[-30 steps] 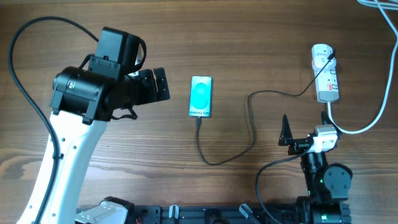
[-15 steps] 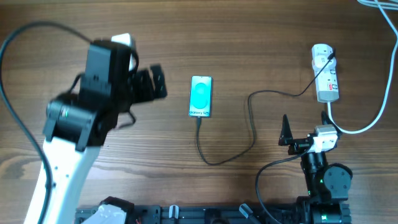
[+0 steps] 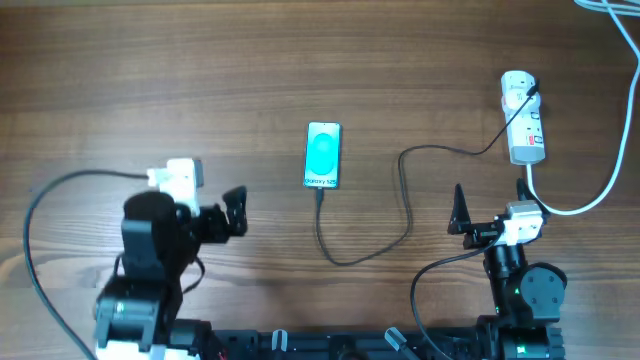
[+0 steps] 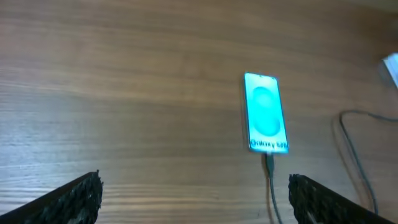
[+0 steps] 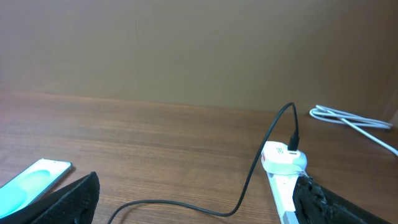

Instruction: Plug charger to phone and switch on socket

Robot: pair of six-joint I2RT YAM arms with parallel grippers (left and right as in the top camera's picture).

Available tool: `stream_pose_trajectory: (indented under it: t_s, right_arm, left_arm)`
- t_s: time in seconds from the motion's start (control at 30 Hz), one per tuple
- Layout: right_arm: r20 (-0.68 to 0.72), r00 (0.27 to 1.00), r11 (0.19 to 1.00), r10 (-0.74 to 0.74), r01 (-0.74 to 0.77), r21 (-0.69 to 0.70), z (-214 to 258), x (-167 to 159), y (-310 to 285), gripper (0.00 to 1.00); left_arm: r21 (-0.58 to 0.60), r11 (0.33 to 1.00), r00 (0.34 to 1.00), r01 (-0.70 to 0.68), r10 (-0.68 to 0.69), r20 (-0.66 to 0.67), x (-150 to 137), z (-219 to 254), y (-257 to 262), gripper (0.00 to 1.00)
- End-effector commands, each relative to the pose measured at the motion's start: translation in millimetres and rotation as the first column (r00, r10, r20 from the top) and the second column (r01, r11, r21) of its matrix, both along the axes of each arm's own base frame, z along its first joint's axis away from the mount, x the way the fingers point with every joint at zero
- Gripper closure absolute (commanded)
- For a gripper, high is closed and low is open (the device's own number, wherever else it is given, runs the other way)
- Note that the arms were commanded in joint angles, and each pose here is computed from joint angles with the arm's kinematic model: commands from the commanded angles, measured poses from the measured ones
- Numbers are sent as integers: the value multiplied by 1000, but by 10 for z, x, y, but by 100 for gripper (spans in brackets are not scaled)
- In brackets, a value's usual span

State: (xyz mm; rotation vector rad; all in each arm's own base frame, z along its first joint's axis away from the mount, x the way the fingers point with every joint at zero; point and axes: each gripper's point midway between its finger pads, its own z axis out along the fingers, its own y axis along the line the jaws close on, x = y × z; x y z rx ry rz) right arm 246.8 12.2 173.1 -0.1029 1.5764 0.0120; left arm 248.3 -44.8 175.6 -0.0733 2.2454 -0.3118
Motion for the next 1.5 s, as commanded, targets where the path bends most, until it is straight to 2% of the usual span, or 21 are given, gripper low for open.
stream_pose_trajectory:
  t_s: [0.0,0.13,0.27,0.33,0.63,0.8,0.9,0.93,1.03,1.1,1.27,1.47]
  right_arm:
    - [11,1000,1000,-20,20,-13,22,-3,-37,0]
    - [12,1000,1000,-20,20,-14,24,-3,-37,0]
    - [12,1000,1000,-20,20,-13,24,-3,-37,0]
    - [11,1000,1000,-20,20,-13,22,-3,-37,0]
    - [11,1000,1000,-20,20,-13,22,-3,-37,0]
    - [12,1000,1000,-20,20,-13,24,-3,-37,0]
    - [11,1000,1000,-20,20,-14,22,-3,-37,0]
    - [11,1000,1000,-20,20,-13,22,-3,-37,0]
    - [12,1000,1000,-20,20,-13,24,-3,-37,0]
    - [12,1000,1000,-20,20,-13,24,-3,-37,0]
    - [11,1000,1000,-20,20,-13,22,-3,-37,0]
    - [11,1000,1000,-20,20,-13,22,-3,-37,0]
  left_arm:
    - [8,997,992,76,-76,99,-189,48,-41,0]
    - [12,1000,974,25,-27,225,-338,123,73,0]
    - [-10,1000,963,-22,24,267,-391,-37,156,0]
    - [-25,998,954,-50,55,293,-371,-67,203,0]
    - [-96,994,838,-55,99,537,-123,47,227,0]
    - [-95,994,774,-49,98,626,-45,86,239,0]
    - [-101,990,762,-103,144,631,-26,77,316,0]
    - [-102,982,759,-160,188,623,-18,54,392,0]
    - [-78,972,803,-224,229,550,-23,-182,469,0]
    - [8,987,816,-158,126,565,-24,-186,378,0]
    - [157,974,813,-164,43,581,-24,-189,407,0]
    - [175,969,813,-173,40,581,-23,-192,426,0]
